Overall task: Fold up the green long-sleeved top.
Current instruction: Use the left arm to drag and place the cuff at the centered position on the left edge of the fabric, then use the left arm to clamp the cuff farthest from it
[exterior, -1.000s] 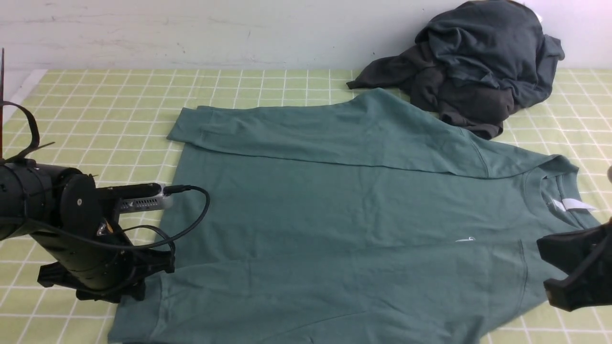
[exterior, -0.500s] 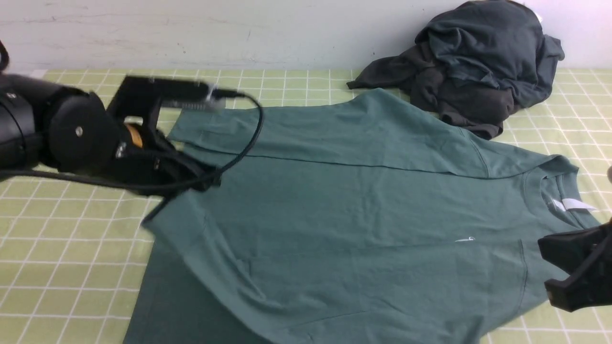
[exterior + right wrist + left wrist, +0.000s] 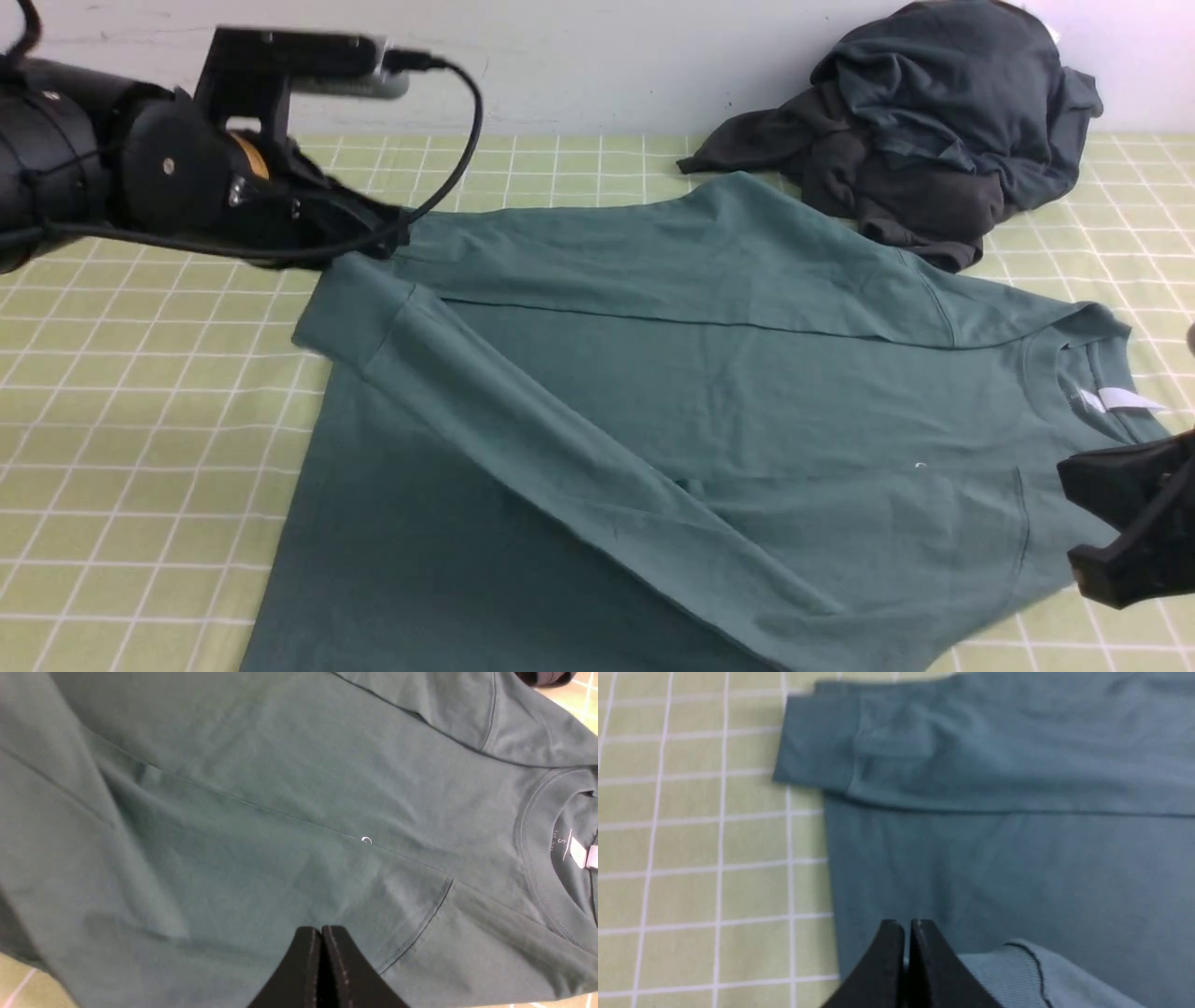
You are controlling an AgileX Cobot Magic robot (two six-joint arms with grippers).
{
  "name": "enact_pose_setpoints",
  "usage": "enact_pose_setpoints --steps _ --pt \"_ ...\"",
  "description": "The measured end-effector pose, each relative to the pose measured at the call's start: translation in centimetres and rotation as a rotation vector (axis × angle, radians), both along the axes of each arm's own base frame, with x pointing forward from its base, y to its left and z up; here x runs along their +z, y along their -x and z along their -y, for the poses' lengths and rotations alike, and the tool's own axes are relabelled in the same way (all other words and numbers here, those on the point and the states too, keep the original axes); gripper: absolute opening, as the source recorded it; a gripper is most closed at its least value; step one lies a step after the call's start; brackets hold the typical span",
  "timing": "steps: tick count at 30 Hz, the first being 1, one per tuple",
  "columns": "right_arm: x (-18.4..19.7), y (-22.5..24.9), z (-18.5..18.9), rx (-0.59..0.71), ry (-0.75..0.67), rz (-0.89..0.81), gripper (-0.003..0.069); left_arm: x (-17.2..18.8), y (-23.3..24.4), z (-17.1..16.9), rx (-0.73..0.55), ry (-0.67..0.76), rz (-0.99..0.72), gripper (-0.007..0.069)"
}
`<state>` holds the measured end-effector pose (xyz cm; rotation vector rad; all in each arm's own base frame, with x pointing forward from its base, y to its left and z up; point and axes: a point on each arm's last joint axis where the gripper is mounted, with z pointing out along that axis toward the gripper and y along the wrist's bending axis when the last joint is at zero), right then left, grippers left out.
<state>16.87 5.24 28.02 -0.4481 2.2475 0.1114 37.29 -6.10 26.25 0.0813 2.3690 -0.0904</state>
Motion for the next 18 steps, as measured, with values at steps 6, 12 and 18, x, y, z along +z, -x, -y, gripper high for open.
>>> enact_pose_setpoints --steps 6,12,18 --pt "0.2 -0.2 -0.1 -0.001 -0.010 0.023 -0.0008 -4.3 -3.7 -1.5 0.071 -0.003 -0.194 -0.0003" --pt "-0.5 -3.0 -1.0 -0.054 -0.065 -0.042 0.0015 -4.6 -4.4 -1.2 0.065 -0.009 -0.369 -0.0003" --pt "-3.3 -9.8 -2.7 -0.077 0.051 -0.252 0.0203 -4.4 -4.3 -1.0 0.001 -0.031 -0.395 0.0022"
